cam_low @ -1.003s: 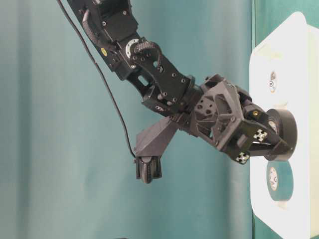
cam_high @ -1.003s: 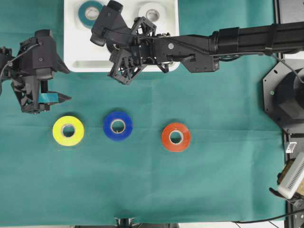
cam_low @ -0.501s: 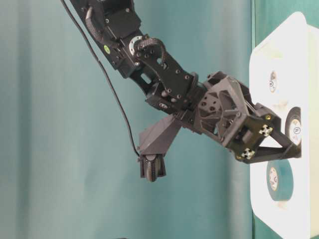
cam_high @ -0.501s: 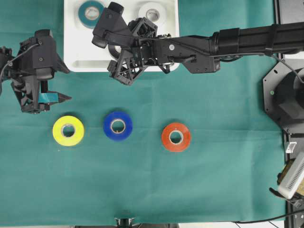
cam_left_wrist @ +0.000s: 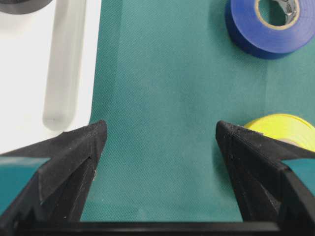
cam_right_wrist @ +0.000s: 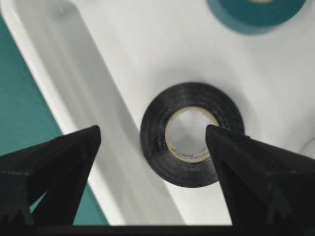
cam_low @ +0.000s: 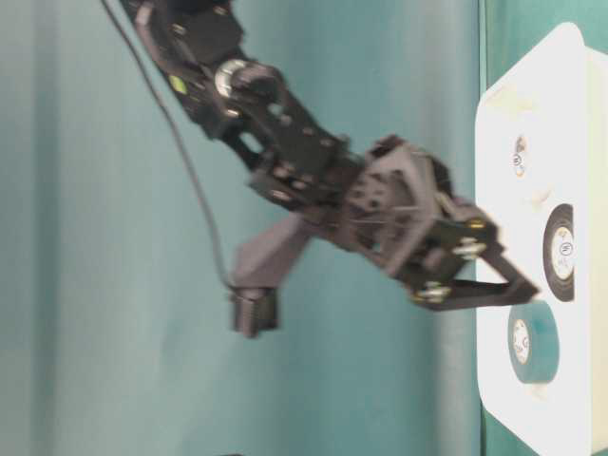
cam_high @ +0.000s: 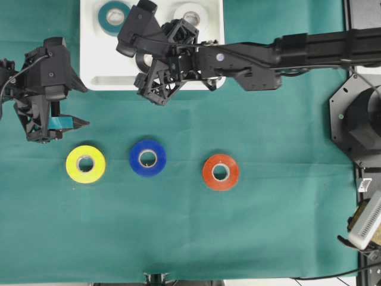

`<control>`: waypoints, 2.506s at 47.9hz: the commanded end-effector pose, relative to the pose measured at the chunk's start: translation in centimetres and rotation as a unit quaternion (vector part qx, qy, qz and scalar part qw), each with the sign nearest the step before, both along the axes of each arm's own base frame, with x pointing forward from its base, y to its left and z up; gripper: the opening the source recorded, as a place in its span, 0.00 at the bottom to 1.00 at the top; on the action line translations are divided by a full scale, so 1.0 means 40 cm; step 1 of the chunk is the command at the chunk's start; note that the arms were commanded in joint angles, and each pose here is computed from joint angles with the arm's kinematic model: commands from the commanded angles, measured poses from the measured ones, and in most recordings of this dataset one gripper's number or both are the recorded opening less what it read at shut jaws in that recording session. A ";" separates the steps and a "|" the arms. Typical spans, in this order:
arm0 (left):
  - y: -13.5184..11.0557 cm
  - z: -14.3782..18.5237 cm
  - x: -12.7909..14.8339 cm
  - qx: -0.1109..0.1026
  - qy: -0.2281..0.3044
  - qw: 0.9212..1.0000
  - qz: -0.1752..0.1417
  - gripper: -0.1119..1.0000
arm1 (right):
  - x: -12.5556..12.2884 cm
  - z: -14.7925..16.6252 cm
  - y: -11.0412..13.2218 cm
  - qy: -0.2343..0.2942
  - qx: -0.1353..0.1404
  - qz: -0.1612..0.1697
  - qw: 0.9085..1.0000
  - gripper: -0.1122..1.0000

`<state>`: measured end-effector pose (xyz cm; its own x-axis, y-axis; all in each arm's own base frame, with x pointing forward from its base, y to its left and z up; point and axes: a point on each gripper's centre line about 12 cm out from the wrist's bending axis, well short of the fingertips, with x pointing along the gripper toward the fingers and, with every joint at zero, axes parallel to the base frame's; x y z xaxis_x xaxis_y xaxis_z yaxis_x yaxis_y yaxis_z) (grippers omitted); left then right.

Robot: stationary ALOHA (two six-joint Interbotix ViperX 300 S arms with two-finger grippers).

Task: Put the tape alternately from left to right into the white case.
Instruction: 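Lift the black roll and lower it into the tray, then release the black roll and withdraw the right gripper rightward, then lower the left gripper into the yellow roll's hole and grasp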

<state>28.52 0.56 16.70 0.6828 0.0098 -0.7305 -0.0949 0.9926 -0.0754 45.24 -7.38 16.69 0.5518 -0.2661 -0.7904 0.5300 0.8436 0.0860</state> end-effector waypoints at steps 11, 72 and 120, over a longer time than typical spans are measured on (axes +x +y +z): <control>0.000 0.022 0.013 0.000 -0.014 1.000 0.000 1.00 | -0.024 0.088 0.062 -0.035 -0.004 0.027 0.999 0.81; -0.001 0.018 0.010 -0.005 -0.011 1.000 0.005 1.00 | -0.174 0.043 0.266 -0.020 -0.005 0.150 0.989 0.80; -0.141 -0.029 0.012 -0.012 0.028 0.996 -0.081 1.00 | -0.172 0.042 0.265 -0.026 -0.021 0.166 0.986 0.80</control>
<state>28.22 -4.83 14.94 0.6165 -0.1094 -0.7797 0.0543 0.9938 -0.0966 38.28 3.12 16.90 0.6198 -0.1035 -0.7779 0.2277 0.9723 0.0521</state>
